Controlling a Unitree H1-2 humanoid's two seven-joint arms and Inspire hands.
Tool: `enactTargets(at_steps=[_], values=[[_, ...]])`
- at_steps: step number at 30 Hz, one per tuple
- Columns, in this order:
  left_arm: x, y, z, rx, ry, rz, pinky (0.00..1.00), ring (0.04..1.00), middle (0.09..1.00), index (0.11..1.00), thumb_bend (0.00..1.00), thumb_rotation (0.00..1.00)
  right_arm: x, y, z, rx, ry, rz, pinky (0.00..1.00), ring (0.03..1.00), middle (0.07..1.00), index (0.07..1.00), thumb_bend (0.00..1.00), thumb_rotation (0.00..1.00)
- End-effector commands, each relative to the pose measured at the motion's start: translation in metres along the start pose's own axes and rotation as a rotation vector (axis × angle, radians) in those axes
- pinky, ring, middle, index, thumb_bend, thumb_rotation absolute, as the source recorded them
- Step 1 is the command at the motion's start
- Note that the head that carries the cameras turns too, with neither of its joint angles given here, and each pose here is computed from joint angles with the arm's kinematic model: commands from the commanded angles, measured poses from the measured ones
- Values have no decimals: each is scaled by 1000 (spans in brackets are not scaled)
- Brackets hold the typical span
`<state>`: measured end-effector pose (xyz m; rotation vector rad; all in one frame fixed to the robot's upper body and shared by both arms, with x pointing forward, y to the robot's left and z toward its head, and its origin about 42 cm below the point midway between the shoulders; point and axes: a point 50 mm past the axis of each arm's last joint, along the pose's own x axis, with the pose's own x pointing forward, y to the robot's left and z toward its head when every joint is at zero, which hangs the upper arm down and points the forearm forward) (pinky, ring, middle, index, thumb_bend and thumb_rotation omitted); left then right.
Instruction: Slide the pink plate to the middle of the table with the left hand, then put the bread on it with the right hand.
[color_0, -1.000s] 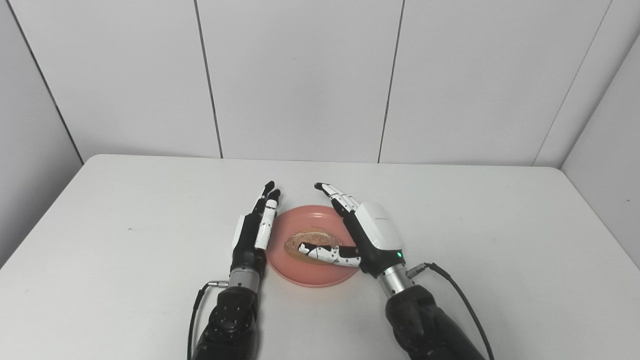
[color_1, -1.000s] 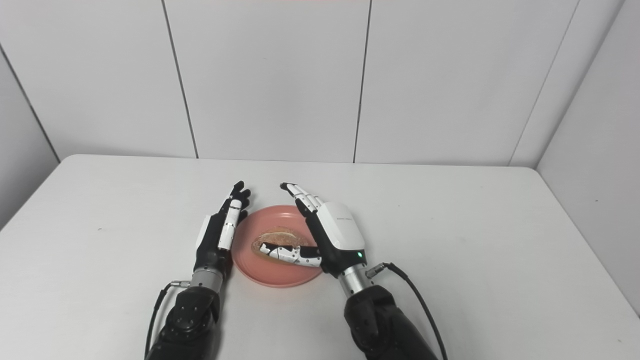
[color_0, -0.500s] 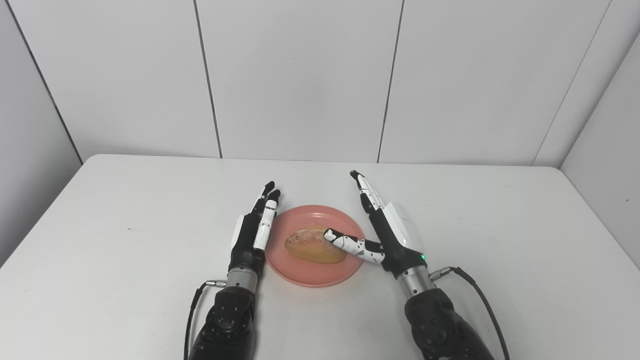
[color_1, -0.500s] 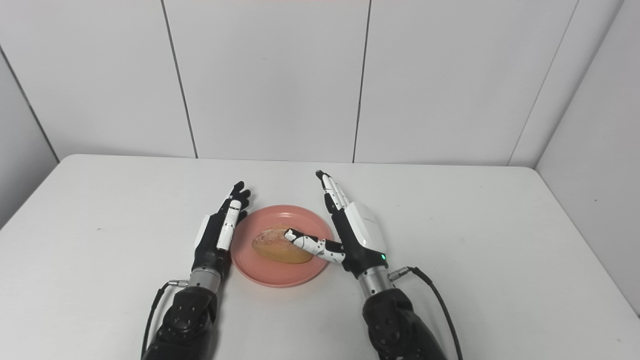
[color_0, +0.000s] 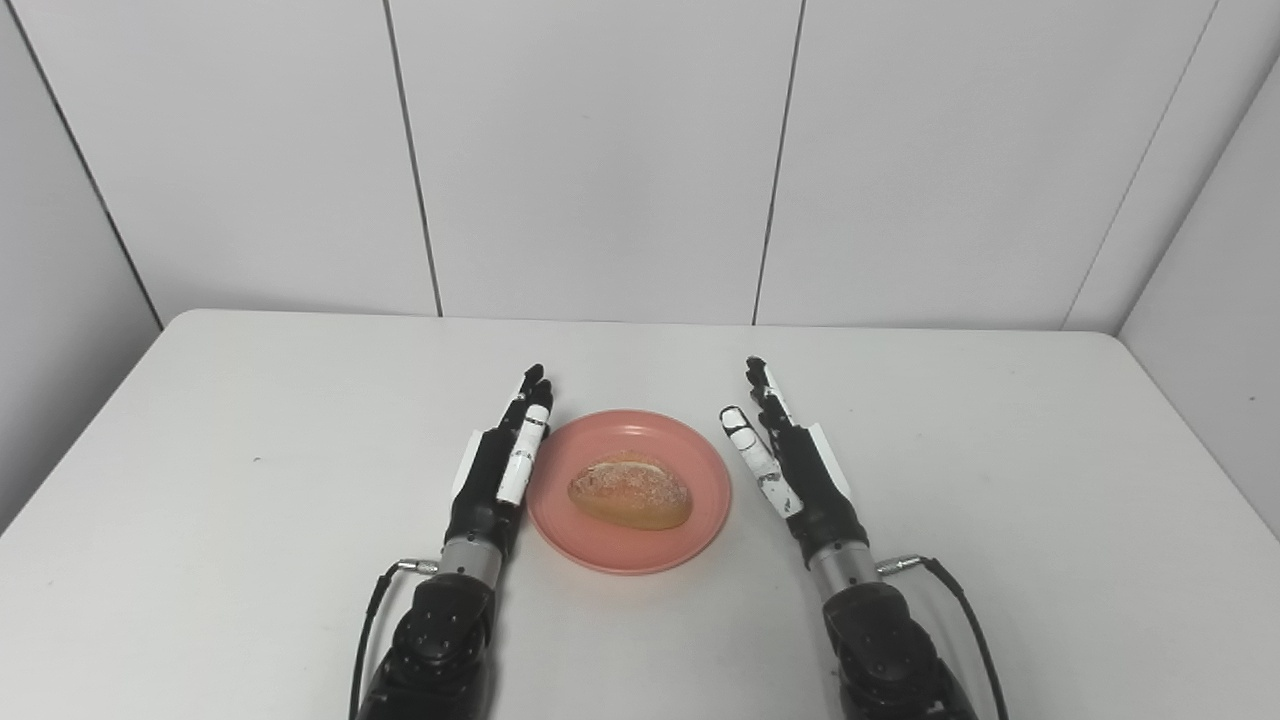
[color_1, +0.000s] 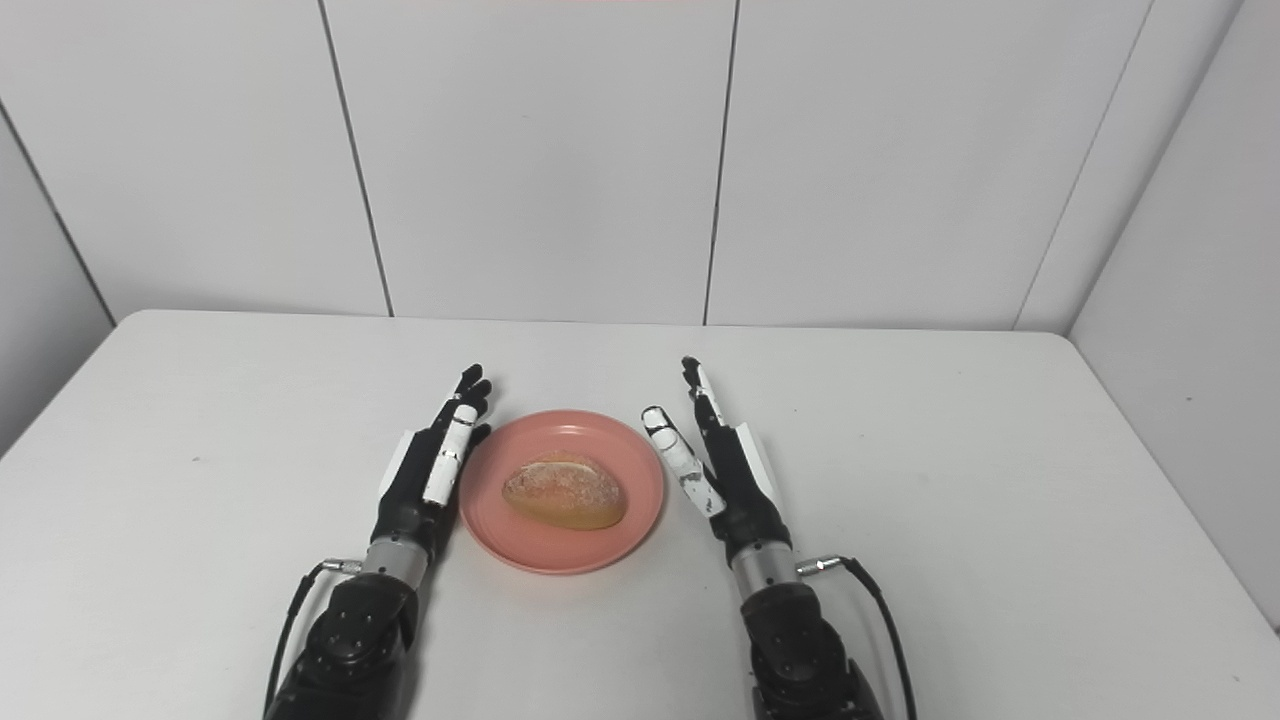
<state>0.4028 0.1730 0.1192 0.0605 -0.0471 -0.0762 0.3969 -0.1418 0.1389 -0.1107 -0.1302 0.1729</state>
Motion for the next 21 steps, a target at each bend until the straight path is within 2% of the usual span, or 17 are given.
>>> enactTargets(at_steps=[1, 8, 21], values=[[6, 11, 12, -10, -57, 37, 994, 987, 974, 963, 421, 1000, 11, 2, 15, 84, -105, 0, 1000, 1000, 1000, 1000, 568, 997], [4, 13, 14, -15, -99, 35, 992, 982, 968, 951, 416, 1000, 13, 1, 7, 196, -110, 3, 1000, 1000, 1000, 1000, 659, 1000], [4, 14, 14, -69, -145, 45, 992, 982, 967, 945, 438, 1000, 13, -3, 2, 274, -93, -14, 1000, 1000, 1000, 1000, 596, 984]])
